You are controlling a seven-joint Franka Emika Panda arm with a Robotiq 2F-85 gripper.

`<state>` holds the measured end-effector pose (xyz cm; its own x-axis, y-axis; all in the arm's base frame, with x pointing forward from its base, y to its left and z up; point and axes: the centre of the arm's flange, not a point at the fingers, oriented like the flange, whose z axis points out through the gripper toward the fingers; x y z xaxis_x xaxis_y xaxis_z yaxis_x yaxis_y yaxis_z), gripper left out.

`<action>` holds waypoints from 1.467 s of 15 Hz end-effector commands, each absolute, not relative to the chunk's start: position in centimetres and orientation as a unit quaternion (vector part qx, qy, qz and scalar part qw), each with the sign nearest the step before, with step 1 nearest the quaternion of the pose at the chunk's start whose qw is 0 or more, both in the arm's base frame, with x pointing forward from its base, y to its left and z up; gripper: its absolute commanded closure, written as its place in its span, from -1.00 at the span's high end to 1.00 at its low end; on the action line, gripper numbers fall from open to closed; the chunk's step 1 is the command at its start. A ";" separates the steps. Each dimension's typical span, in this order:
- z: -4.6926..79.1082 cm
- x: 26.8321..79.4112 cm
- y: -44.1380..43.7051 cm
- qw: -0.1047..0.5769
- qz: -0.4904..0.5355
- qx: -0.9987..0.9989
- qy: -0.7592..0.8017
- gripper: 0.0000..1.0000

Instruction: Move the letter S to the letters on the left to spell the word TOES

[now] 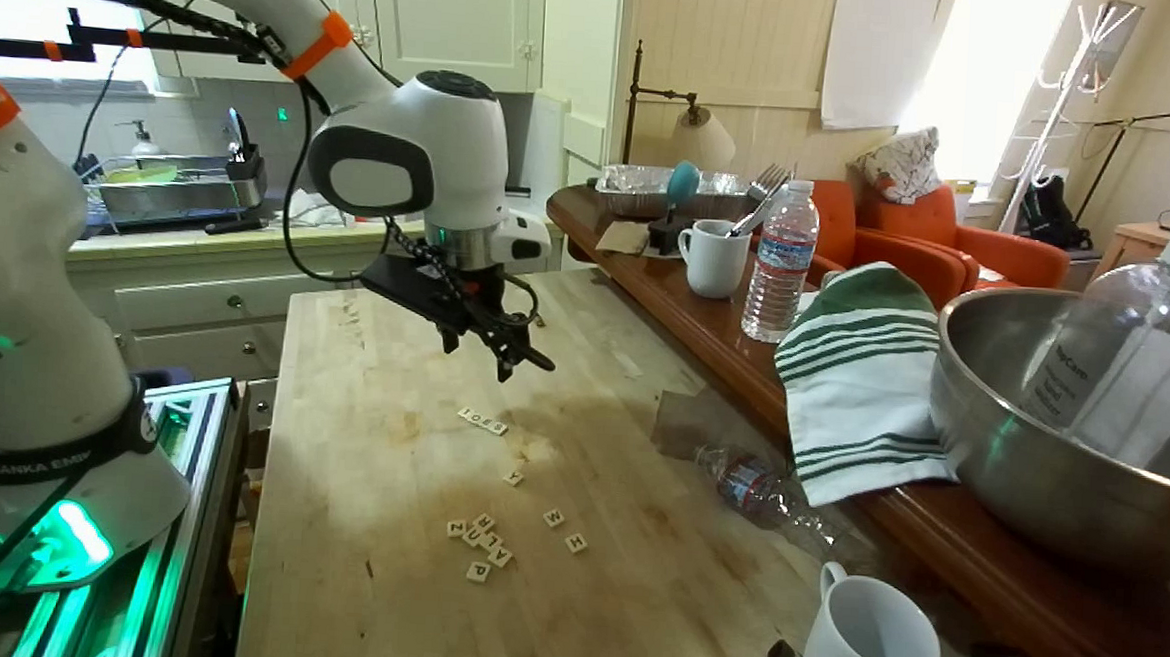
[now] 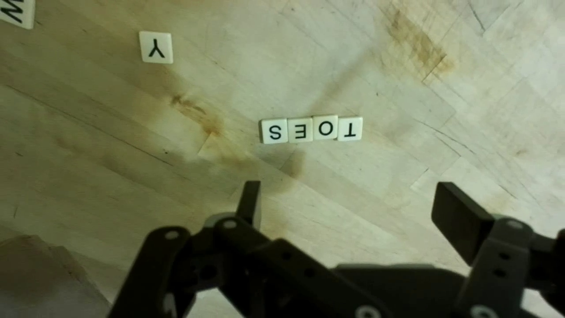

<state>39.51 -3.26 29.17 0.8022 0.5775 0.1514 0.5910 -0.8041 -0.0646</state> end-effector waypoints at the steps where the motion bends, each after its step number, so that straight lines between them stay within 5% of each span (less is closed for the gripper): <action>1: 29.9 36.6 -3.3 0.048 -0.061 -0.944 -0.321 1.00; 22: 30.8 39.6 -4.0 0.039 -0.078 -0.945 -0.315 1.00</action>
